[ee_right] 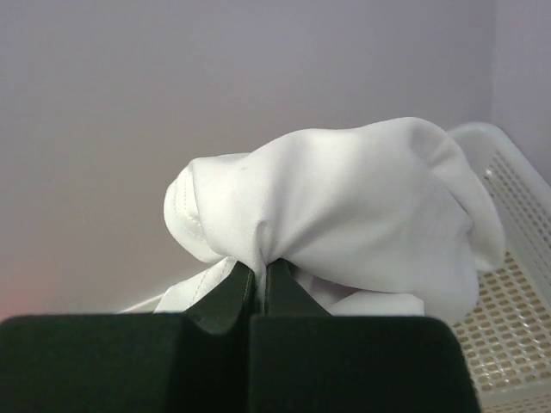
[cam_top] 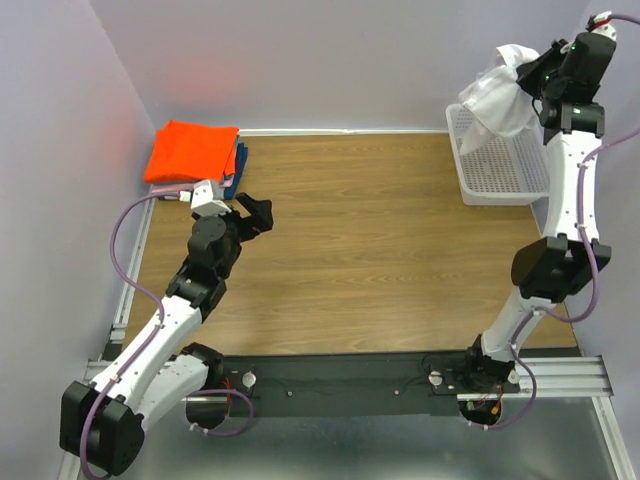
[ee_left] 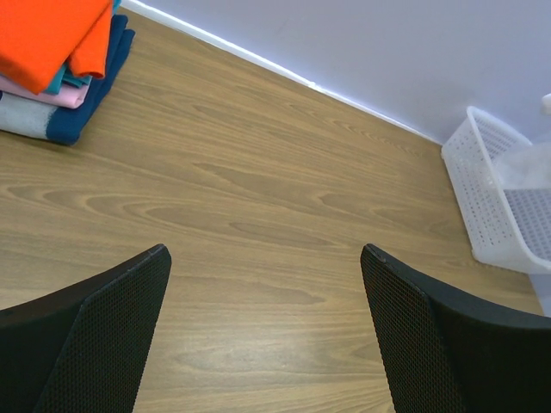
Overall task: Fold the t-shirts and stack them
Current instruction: Grab the tshirt from the pile, then move the tshirt to the center of the board
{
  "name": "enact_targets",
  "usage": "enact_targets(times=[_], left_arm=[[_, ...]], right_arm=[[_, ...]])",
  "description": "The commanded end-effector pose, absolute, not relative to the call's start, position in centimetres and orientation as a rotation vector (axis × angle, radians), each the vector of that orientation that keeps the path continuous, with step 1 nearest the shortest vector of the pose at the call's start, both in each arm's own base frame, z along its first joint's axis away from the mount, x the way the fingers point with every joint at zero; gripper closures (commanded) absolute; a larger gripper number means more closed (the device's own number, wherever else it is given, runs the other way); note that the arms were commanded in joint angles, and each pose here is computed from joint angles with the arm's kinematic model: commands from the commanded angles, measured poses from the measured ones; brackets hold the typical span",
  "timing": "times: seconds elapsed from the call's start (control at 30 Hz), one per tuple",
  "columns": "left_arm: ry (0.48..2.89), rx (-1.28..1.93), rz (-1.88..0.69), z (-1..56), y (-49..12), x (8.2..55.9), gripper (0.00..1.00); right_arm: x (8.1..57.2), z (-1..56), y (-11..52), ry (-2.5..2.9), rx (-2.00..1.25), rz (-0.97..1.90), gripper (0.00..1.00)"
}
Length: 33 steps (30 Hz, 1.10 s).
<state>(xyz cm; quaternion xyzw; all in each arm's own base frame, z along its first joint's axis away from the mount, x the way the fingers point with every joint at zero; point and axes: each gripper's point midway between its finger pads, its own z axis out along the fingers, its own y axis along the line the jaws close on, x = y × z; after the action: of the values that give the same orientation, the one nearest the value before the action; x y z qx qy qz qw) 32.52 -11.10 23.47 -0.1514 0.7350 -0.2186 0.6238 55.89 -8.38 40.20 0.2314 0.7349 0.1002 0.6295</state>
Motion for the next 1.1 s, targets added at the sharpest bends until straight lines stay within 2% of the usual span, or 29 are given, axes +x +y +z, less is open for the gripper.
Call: enact_targets(times=[0.0, 0.27, 0.43, 0.67, 0.87, 0.9, 1.07], left_arm=[[1.654, -0.345, -0.527, 25.8, -11.3, 32.3, 0.02], [1.623, -0.309, -0.581, 27.2, -11.6, 31.0, 0.02], [1.591, -0.283, -0.632, 28.4, -11.9, 29.8, 0.02], [1.623, -0.364, -0.618, 27.2, -10.9, 29.1, 0.02], [1.677, -0.388, -0.608, 25.5, -10.7, 28.7, 0.02], [1.691, -0.397, -0.599, 24.9, -10.6, 28.7, 0.02], [1.754, -0.418, -0.569, 22.5, -10.6, 29.0, 0.02]], right_arm=[[52.7, 46.5, -3.1, 1.619, 0.311, 0.425, 0.99], [45.2, 52.1, 5.6, 1.570, 0.017, 0.701, 0.99], [42.0, 51.3, 12.1, 1.592, -0.125, 0.773, 0.99], [40.2, 44.6, 18.1, 1.731, -0.217, 0.825, 0.99], [40.4, 34.6, 21.4, 1.934, -0.230, 0.814, 0.99], [40.6, 31.4, 21.9, 1.996, -0.222, 0.804, 0.98], [42.0, 21.9, 22.0, 2.195, -0.181, 0.742, 0.96]])
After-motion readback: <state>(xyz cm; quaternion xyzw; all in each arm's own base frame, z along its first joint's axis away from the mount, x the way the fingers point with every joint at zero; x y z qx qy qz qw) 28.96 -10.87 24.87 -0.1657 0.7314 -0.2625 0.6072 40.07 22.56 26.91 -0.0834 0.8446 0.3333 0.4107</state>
